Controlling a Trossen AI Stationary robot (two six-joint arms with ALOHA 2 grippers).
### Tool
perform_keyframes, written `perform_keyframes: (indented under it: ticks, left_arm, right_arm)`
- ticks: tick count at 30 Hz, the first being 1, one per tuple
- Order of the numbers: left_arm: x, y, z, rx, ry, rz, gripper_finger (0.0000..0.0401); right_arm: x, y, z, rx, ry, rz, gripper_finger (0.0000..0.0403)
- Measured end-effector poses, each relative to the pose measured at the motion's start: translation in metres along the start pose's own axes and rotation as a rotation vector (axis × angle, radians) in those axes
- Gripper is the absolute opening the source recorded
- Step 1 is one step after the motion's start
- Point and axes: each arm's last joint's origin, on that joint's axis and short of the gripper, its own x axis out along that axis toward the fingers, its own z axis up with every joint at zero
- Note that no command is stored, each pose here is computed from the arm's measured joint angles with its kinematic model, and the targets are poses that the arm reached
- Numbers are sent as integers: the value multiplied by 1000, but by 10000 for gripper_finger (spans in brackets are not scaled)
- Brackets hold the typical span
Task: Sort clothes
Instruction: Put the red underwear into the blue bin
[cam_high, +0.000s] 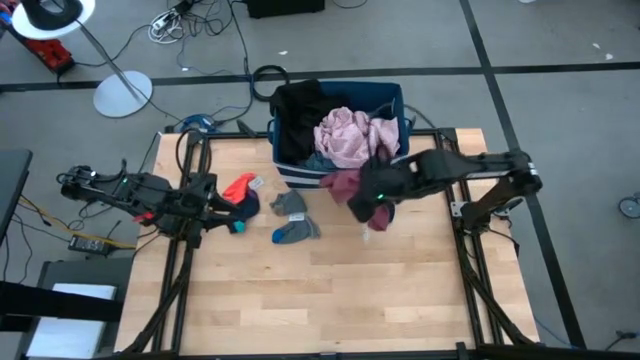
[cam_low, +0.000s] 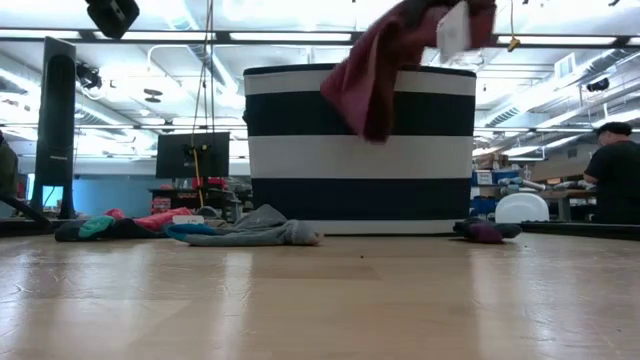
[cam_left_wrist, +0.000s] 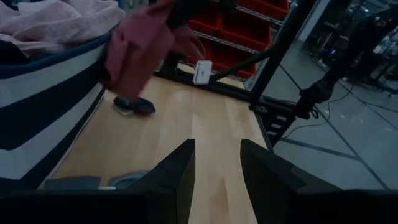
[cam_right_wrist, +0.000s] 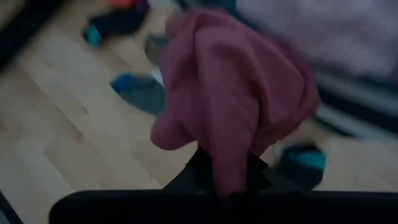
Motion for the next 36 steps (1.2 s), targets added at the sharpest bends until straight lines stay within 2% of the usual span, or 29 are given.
perform_keyframes:
  ticks: [6,12,15,18,24,33,36]
  left_arm:
    - [0,-1,2,-5,-22,-9,133]
    - [0,-1,2,-5,-20,-8,133]
    - [0,-1,2,-5,-21,-8,133]
    - [0,-1,2,-5,-21,-8,133]
    - [0,-1,3,-7,-32,-10,133]
    - [0,-1,3,-8,-36,-11,133]
    - [0,-1,4,-10,-46,-1,133]
  right_arm:
    - [-49,-3,29,-63,-211,57,16]
    - [-89,-28,72,-65,-452,22,16]
    - [-100,-47,94,-73,-540,-10,16]
    - [-96,-67,114,-69,-563,-46,16]
    - [-63,-105,148,-50,-467,-93,16]
    - [46,-136,181,-55,-128,-147,16]
    - [84,-144,189,-55,-36,-123,18]
